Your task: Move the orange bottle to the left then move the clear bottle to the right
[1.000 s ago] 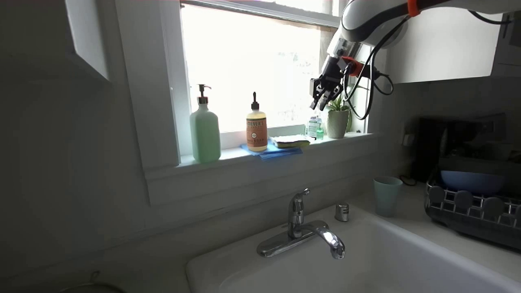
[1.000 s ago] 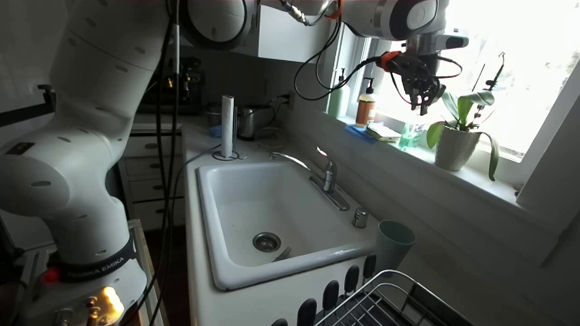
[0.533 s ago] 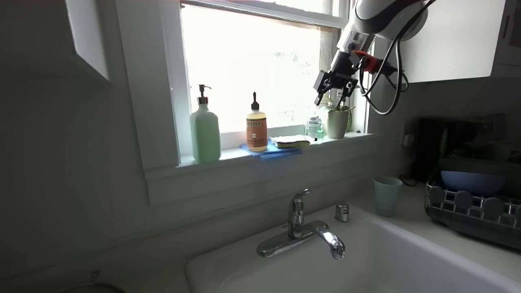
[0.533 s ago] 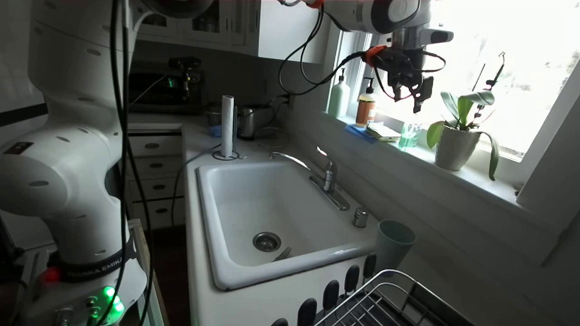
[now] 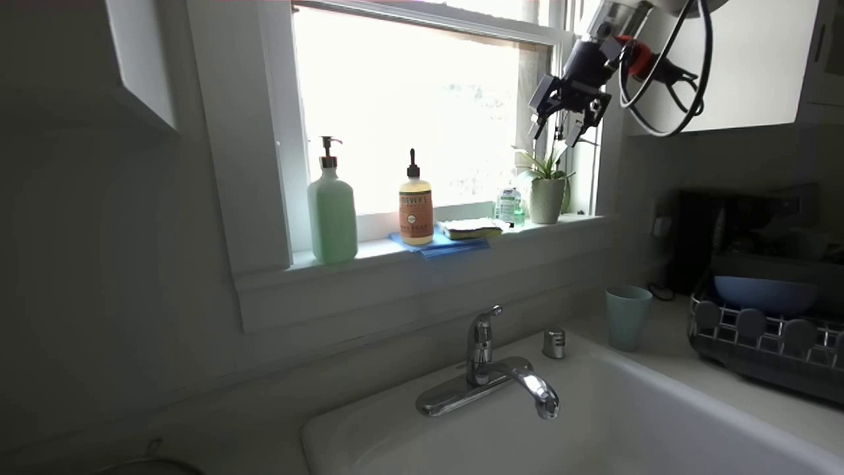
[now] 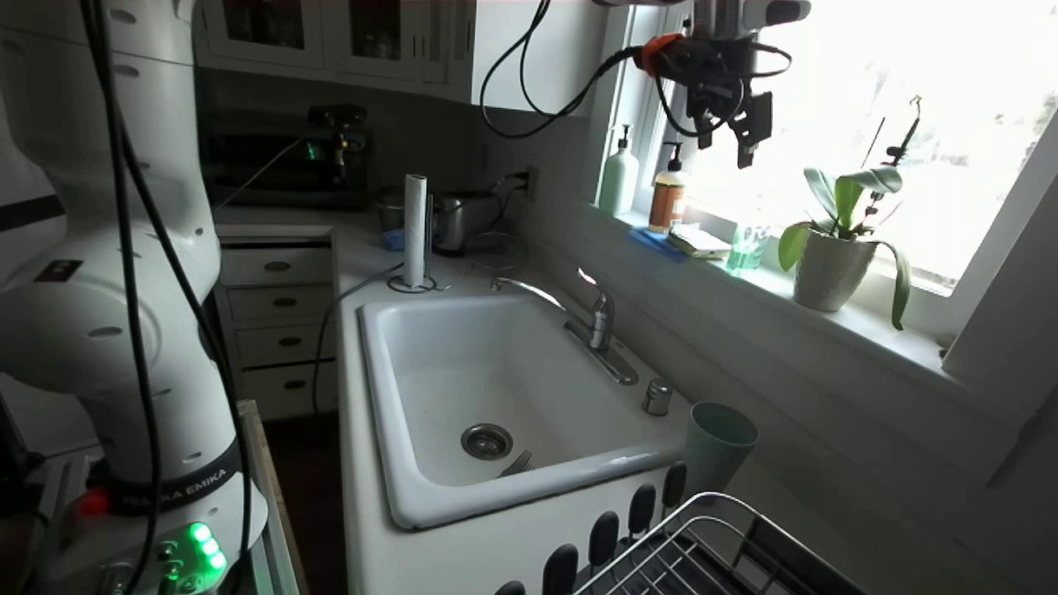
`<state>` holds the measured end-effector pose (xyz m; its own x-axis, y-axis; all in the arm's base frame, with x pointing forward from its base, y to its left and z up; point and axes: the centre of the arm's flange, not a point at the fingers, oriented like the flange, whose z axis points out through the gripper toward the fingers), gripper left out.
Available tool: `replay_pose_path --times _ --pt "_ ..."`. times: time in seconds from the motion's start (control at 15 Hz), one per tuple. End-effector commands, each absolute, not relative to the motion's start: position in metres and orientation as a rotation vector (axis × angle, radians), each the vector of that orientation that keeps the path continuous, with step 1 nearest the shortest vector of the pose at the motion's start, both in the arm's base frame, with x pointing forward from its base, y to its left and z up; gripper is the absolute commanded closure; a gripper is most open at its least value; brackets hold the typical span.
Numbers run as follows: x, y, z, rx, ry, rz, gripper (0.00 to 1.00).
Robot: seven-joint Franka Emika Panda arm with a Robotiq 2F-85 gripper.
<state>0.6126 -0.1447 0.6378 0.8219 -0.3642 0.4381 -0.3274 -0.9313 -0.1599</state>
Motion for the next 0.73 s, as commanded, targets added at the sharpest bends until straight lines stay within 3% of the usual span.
replay_pose_path --times 0.0,0.67 --pt "0.577 -0.132 0.653 -2.930 0.535 -0.697 0.00" --pt "0.574 -0.122 0.668 -2.954 0.496 -0.634 0.00"
